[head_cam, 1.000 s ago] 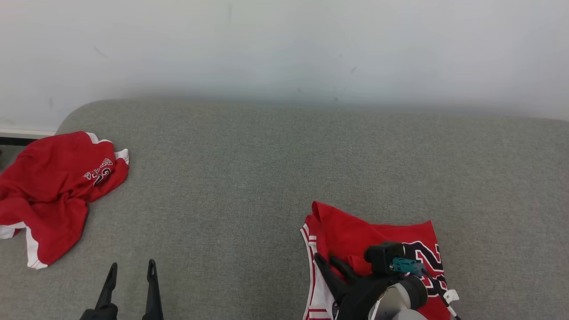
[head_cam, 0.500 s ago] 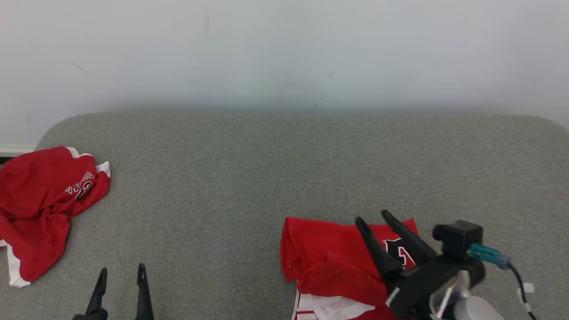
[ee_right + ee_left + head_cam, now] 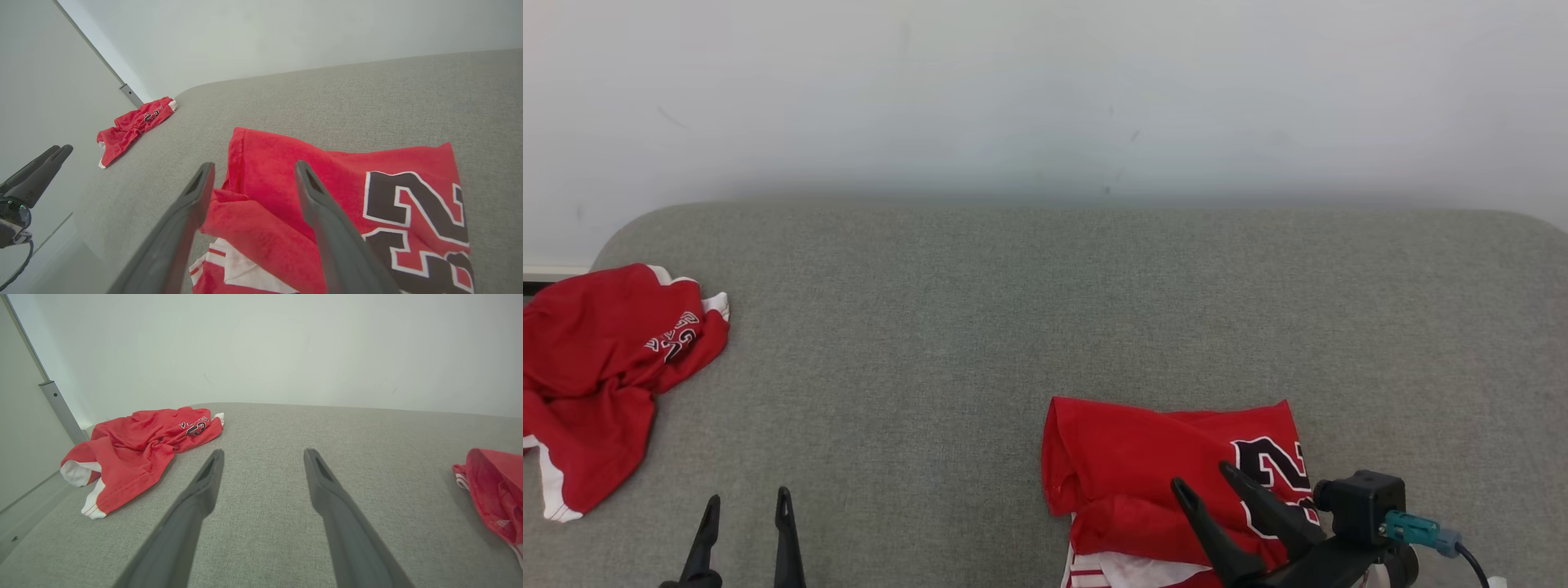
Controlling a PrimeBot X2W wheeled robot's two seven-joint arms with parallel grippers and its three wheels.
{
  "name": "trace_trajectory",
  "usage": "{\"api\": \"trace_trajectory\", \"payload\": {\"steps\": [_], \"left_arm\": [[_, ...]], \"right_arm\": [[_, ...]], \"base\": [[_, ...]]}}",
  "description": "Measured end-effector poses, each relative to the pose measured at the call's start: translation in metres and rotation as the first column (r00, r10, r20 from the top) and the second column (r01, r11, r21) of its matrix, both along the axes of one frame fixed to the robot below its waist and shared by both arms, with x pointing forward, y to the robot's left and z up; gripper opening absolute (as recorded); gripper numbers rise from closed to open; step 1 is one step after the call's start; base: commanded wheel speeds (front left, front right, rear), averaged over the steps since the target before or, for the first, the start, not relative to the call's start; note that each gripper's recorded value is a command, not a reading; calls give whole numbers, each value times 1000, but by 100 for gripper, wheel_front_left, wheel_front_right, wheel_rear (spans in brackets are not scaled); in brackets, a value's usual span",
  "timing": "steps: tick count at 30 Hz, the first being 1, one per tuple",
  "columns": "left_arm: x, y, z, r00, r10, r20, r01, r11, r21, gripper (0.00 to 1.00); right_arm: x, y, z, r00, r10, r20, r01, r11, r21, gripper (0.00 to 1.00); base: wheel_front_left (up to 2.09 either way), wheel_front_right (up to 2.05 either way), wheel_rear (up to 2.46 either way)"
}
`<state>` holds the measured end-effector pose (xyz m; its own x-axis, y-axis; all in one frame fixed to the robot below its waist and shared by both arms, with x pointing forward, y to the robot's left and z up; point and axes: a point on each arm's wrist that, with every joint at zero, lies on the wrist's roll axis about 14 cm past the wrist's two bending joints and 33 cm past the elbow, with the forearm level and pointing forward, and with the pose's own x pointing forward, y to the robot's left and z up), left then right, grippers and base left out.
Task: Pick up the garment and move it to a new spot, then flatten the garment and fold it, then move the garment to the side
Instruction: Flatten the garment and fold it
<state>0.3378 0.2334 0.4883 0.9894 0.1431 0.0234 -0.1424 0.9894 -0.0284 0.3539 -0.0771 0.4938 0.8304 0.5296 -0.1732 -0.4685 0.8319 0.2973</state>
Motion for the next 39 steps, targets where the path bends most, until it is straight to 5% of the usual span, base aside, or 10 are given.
{"api": "trace_trajectory", "payload": {"steps": [10, 17, 32, 39], "left_arm": [[-3, 4, 1, 1000, 13, 5, -13, 1000, -3, 100], [-5, 3, 2, 1000, 11, 10, -11, 1000, -6, 100], [5, -17, 10, 998, -58, 32, 58, 998, 15, 100], [3, -25, 14, 996, -81, 43, 79, 996, 39, 100]], "right_arm": [[4, -5, 12, 998, -26, 53, 25, 999, 19, 100], [13, -36, 31, 972, -175, 159, 163, 983, 83, 100], [-3, -126, 40, 823, -485, 295, 471, 874, 122, 100], [-20, -145, 30, 785, -533, 315, 539, 839, 75, 100]], "base": [[0, 0, 0], [0, 0, 0], [0, 0, 0], [0, 0, 0]]}}
